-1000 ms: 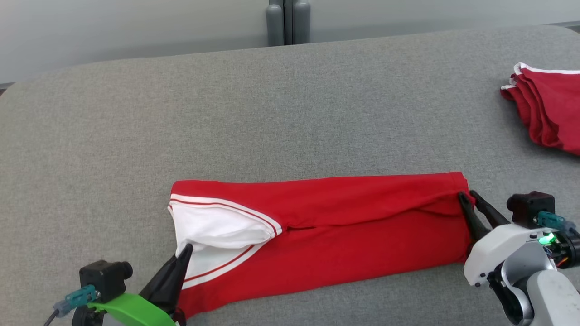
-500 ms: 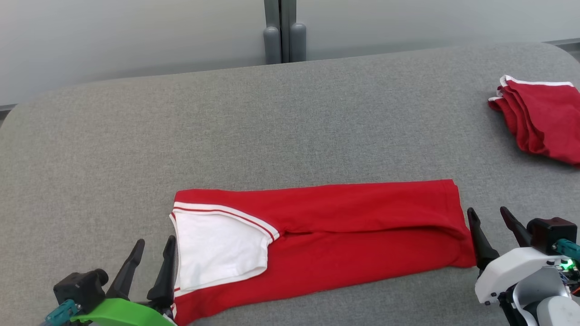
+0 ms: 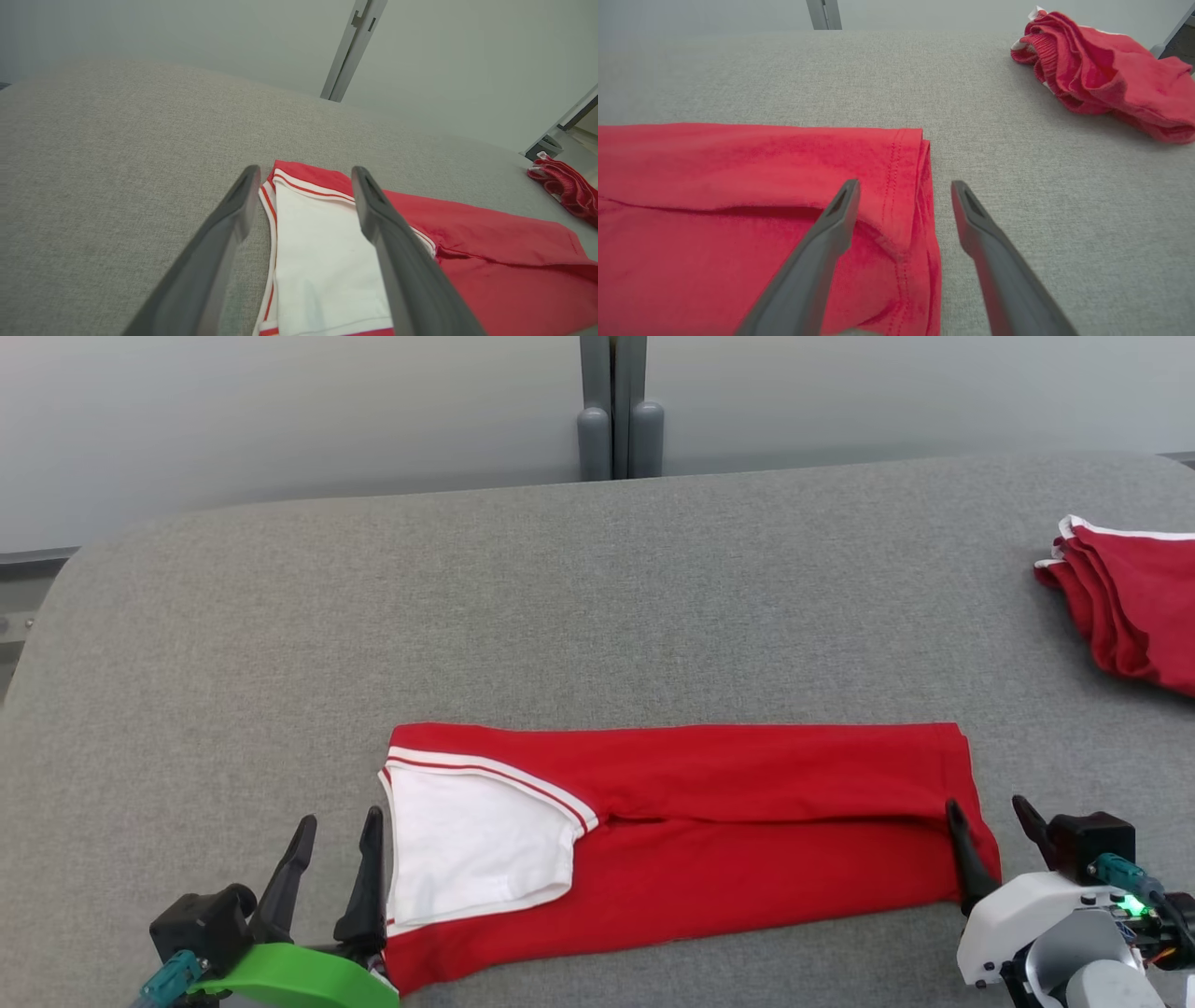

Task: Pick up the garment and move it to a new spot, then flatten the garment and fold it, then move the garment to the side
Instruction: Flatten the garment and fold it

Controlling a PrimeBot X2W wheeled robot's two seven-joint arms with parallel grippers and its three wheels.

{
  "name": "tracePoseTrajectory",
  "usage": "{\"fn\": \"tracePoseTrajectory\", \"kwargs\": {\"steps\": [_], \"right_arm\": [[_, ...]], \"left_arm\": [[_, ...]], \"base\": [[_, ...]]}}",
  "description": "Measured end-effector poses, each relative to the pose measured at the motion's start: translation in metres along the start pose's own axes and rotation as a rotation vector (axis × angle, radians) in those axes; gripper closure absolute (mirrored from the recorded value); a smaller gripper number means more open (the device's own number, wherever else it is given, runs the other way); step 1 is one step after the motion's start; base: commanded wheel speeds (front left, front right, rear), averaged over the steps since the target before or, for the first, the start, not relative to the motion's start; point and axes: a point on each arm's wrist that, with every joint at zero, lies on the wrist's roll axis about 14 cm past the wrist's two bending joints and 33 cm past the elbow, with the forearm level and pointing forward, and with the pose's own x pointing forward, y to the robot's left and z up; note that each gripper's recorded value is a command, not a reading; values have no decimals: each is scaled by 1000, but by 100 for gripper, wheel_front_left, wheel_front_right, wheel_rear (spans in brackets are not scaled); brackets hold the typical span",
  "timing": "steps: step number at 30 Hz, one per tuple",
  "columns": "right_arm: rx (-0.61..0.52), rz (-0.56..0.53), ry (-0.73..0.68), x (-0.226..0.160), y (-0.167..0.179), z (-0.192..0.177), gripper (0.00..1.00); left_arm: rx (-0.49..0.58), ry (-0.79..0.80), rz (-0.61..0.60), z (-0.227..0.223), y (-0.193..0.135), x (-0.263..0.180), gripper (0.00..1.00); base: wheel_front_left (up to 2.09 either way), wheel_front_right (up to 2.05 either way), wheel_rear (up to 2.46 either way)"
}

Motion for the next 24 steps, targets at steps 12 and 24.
{"fn": "tracePoseTrajectory", "kwargs": {"steps": [12, 24], "right_arm": [[17, -37, 98, 17, -6, -38, 0], [28, 8, 165, 27, 10, -58, 93]], "left_arm": [[-3, -4, 25, -1, 9, 2, 0], [42, 7, 5, -5, 5, 9, 0]], "base": [[0, 0, 0], [0, 0, 0]]}}
